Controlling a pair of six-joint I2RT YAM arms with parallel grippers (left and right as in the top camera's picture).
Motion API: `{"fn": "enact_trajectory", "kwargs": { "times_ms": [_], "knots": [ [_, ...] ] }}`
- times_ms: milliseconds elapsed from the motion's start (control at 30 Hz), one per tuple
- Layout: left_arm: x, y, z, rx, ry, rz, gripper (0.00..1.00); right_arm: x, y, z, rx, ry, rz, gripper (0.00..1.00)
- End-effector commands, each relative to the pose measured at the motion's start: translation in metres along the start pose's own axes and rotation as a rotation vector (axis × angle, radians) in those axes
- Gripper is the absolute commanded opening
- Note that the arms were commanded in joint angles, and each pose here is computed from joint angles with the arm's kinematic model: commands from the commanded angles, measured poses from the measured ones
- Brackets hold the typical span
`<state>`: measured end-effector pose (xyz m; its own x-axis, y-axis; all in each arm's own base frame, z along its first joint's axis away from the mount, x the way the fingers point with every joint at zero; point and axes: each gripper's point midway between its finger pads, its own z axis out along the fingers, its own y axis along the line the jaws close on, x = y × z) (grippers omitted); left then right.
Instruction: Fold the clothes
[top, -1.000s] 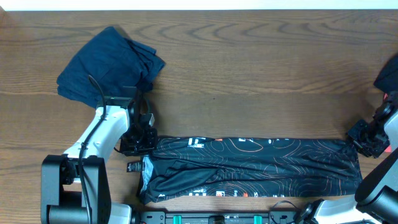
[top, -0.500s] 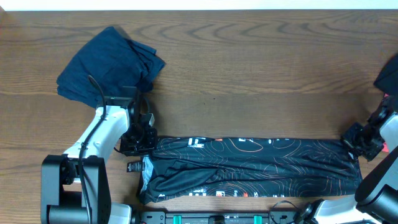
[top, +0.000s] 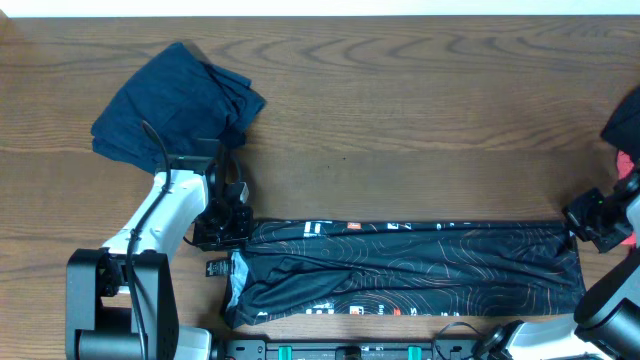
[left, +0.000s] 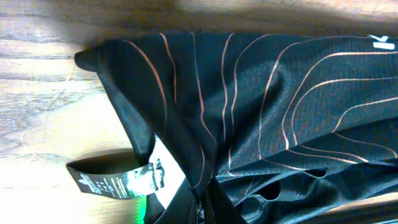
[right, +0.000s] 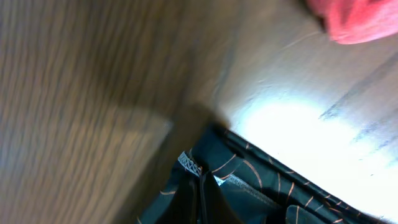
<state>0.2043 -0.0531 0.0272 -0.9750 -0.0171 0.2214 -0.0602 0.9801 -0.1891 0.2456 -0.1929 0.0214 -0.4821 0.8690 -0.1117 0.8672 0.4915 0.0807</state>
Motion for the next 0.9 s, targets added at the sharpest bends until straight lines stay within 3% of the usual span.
{"fn": "enact_trajectory", "kwargs": {
  "times_ms": [0,300,600,667,767,867],
  "knots": [
    [-0.007,0.002,-0.008,-0.014,-0.035,-0.012,0.06,-0.019,-0.01,-0.007,-0.007,-0.054,0.107,0.01],
    [-0.007,0.003,-0.008,-0.018,-0.036,-0.012,0.06,-0.033,-0.023,-0.008,-0.021,-0.094,0.159,0.05],
    [-0.007,0.003,-0.008,-0.018,-0.037,-0.011,0.06,-0.035,-0.023,-0.008,-0.025,-0.098,0.16,0.01],
    [-0.007,0.003,-0.008,-0.017,-0.037,-0.011,0.06,-0.031,-0.008,-0.009,-0.109,-0.07,0.111,0.01],
    [-0.008,0.003,-0.008,-0.017,-0.04,-0.011,0.06,-0.026,0.046,-0.023,-0.419,-0.048,-0.102,0.15],
    [-0.008,0.003,-0.008,-0.017,-0.04,-0.011,0.06,-0.017,0.078,-0.039,-0.611,-0.026,-0.177,0.16]
  ]
}}
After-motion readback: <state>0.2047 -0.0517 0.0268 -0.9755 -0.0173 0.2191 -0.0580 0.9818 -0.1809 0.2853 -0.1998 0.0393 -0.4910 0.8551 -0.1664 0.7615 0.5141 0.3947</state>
